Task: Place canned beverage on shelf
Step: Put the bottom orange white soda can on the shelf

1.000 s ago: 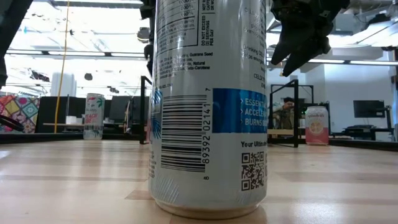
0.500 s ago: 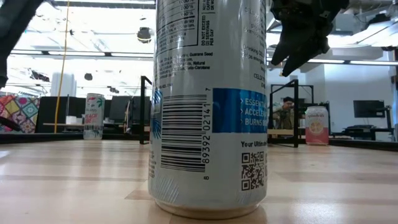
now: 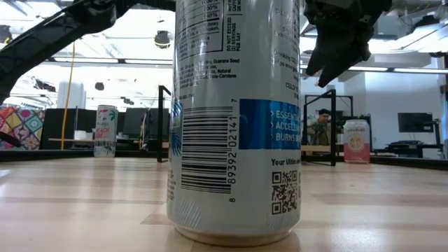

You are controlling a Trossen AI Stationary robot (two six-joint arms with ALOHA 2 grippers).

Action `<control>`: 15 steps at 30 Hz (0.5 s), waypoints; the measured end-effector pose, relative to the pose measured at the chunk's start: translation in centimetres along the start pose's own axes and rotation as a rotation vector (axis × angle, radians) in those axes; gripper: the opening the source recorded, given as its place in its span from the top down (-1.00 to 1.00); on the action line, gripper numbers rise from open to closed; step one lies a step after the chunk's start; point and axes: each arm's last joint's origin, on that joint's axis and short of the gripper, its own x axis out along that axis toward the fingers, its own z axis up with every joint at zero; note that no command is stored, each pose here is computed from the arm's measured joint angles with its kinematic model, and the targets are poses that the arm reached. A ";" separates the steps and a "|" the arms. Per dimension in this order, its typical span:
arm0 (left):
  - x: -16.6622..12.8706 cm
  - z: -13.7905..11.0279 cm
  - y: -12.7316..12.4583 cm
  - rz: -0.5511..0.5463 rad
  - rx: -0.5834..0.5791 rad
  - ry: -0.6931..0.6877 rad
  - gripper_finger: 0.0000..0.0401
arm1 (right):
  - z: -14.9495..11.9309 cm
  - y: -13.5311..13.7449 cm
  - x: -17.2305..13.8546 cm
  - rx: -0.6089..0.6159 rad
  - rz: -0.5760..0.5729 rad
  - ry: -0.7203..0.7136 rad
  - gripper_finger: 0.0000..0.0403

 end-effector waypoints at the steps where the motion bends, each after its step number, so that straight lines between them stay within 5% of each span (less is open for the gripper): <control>1: 0.0 -0.1 0.2 0.007 0.007 0.007 -0.39 | 0.0 0.0 0.0 -0.004 -0.002 0.002 -0.44; 9: 0.8 -0.6 0.6 0.014 0.045 0.054 -0.42 | -0.1 0.0 0.0 -0.009 -0.004 0.006 -0.44; 15: 0.8 -0.5 0.1 0.023 0.066 0.064 -0.65 | -0.1 0.0 0.0 -0.008 -0.002 0.005 -0.44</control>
